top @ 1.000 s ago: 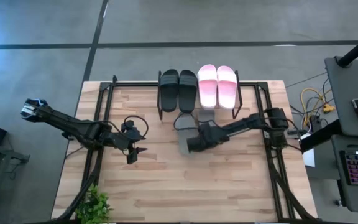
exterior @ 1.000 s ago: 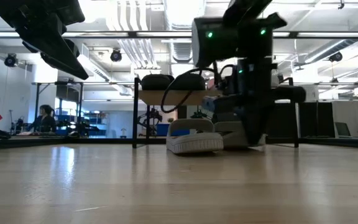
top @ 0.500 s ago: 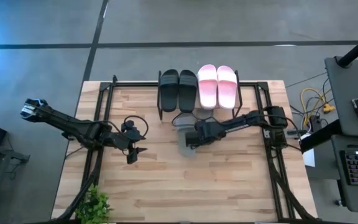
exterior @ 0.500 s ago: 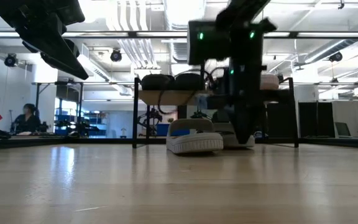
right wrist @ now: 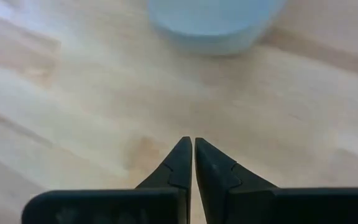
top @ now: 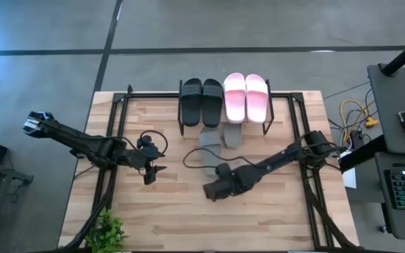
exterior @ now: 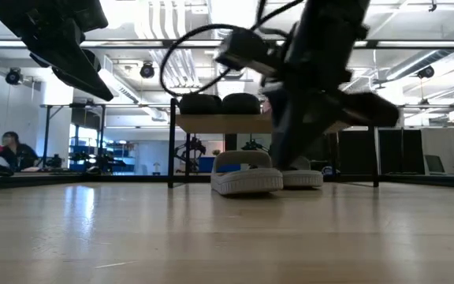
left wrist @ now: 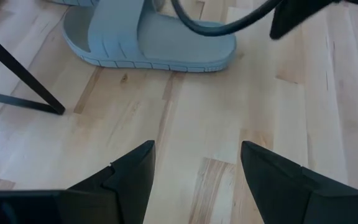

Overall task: Pick and place slides into the shelf
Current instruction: Move the left gray slide under the shelf

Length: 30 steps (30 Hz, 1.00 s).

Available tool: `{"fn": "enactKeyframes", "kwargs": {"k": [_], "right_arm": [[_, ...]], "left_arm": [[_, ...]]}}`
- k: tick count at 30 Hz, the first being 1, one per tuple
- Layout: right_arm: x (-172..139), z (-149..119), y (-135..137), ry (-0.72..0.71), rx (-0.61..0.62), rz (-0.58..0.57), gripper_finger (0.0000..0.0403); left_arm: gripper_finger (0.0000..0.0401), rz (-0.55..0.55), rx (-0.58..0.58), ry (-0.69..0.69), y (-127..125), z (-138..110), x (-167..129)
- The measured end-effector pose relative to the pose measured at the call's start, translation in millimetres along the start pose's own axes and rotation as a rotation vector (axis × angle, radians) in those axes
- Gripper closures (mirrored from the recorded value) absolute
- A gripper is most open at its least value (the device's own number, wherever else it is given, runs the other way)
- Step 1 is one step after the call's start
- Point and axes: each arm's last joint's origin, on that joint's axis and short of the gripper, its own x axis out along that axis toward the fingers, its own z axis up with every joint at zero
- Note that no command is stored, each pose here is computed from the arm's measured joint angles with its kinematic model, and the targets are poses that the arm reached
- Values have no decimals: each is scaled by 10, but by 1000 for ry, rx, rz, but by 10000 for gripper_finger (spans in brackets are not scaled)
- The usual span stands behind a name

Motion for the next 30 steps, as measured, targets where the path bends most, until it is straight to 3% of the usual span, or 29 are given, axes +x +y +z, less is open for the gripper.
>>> {"fn": "enactKeyframes", "kwargs": {"k": [11,23,30], "right_arm": [[495,319,107,-23,-28,1,390],[607,1016,35,-185,-26,-65,390],[647,1327,-71,-197,-36,-98,390]], "left_arm": [[178,0,0,1,0,-2,1],[178,3,-2,7,3,-8,1],[178,3,-4,8,3,-9,1]]}}
